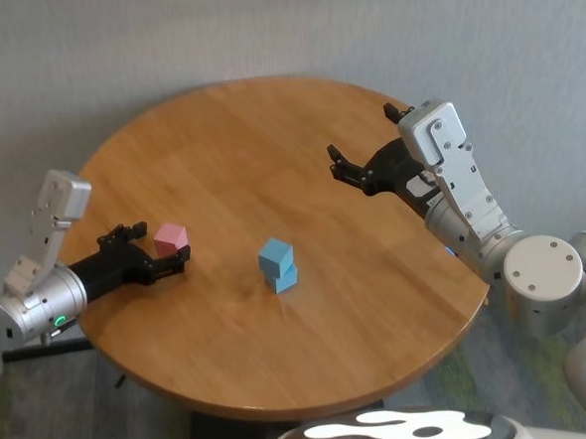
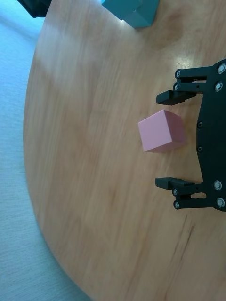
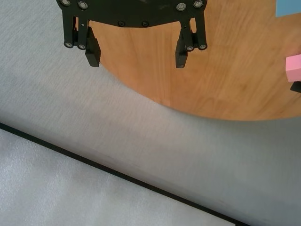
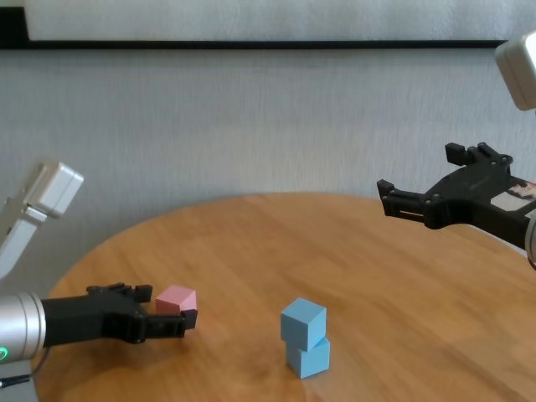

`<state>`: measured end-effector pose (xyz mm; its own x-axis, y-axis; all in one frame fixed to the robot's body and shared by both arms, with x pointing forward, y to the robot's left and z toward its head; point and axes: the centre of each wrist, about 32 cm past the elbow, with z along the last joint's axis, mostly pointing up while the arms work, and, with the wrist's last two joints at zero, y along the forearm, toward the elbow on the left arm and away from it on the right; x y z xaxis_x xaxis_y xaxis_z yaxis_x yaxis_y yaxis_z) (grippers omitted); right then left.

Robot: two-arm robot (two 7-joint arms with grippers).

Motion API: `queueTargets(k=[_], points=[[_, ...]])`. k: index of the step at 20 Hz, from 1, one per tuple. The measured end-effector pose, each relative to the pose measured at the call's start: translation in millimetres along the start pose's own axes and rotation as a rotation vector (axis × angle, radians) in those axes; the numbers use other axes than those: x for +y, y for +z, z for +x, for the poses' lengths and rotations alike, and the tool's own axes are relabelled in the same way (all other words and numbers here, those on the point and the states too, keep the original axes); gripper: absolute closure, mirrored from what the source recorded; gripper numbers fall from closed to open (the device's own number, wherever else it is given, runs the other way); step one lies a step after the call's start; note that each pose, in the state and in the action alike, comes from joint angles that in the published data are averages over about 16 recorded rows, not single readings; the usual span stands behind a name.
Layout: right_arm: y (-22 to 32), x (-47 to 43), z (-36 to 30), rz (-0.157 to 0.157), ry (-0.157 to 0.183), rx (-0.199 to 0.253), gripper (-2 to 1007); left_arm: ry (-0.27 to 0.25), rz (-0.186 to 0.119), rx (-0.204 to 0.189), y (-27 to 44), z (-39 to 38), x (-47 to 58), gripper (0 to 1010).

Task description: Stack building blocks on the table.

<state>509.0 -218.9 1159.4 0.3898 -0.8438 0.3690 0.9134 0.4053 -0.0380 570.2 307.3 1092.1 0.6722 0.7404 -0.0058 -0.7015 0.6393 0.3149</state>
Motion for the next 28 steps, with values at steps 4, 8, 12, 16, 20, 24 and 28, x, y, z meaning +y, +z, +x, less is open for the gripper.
queueTargets(k=[4,8,12,16,20,24,28], points=[[0.0,0.0,0.0,0.000,0.000,0.000,0,-0.001,-0.005,-0.001,1.1,1.9,-2.2,8],[0.0,0.0,0.0,0.000,0.000,0.000,0,-0.005,-0.009,-0.002,2.0,4.2,-4.4,8],[0.0,0.0,0.0,0.000,0.000,0.000,0,-0.008,-0.011,-0.002,2.7,6.8,-6.6,8],[0.0,0.0,0.0,0.000,0.000,0.000,0,-0.014,-0.010,-0.001,3.3,9.9,-9.3,8],[0.0,0.0,0.0,0.000,0.000,0.000,0,-0.025,-0.004,0.003,4.0,13.5,-12.7,8],[0.0,0.0,0.0,0.000,0.000,0.000,0,-0.032,0.002,0.006,4.8,15.8,-15.2,8],[0.0,0.0,0.0,0.000,0.000,0.000,0,-0.036,0.007,0.009,5.2,17.1,-16.6,20]])
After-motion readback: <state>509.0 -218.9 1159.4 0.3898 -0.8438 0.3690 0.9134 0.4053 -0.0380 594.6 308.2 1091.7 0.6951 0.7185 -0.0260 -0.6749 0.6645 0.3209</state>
